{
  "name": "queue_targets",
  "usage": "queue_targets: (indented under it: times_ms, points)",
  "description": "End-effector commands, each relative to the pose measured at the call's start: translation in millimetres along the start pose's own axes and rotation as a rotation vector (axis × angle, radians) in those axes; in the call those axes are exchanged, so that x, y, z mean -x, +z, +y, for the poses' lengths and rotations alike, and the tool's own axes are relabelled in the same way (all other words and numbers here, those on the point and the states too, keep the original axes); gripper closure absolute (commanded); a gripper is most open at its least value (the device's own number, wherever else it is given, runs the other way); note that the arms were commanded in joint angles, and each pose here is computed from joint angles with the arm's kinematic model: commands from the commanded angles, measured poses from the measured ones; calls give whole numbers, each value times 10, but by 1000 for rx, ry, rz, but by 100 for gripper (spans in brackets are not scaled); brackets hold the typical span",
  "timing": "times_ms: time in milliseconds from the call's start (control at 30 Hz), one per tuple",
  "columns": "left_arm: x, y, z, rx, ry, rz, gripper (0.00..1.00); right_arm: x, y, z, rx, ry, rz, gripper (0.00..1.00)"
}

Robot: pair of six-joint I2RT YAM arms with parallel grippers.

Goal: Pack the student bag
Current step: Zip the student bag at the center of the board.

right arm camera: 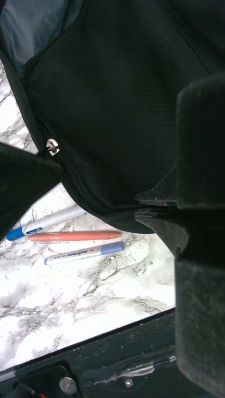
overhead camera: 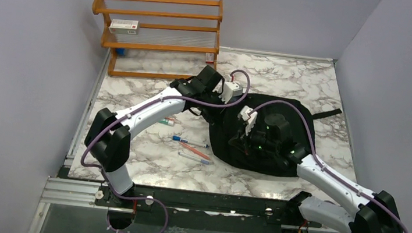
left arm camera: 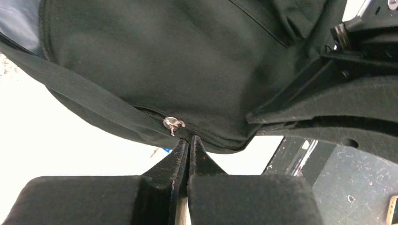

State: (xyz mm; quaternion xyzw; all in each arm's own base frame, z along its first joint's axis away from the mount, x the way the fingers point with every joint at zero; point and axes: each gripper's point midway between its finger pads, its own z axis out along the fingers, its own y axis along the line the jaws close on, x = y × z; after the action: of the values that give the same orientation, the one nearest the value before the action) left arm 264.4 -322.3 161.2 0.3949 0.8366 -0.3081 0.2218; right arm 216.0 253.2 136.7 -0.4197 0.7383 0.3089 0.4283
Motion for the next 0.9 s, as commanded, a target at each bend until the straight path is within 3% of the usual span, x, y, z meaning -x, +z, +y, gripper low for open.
queue_targets:
  times_ms: [0, 200, 333, 500, 600, 733, 867]
  points:
    - [-6, -83, -395, -99, 41, -32, 100, 206, -34, -47, -47, -22, -100, 99]
    - [-279, -49, -354, -54, -11, -8, 100, 168, -73, 231, 104, -27, -79, 91]
    - [-386, -13, -325, -43, -30, -30, 100, 147, -126, 309, 128, 7, -71, 72]
    - [-640, 104, -91, 66, -99, -9, 100, 422, -304, 59, -66, 54, -169, 60]
    - [-701, 135, 1, 102, -149, -39, 100, 505, -444, -209, -251, 149, -193, 58]
    - [-759, 155, 68, 127, -208, -87, 100, 399, -516, -604, -511, 355, -145, 58]
    - [-799, 175, 125, 147, -247, -107, 100, 345, -286, -687, -544, 532, -99, 54]
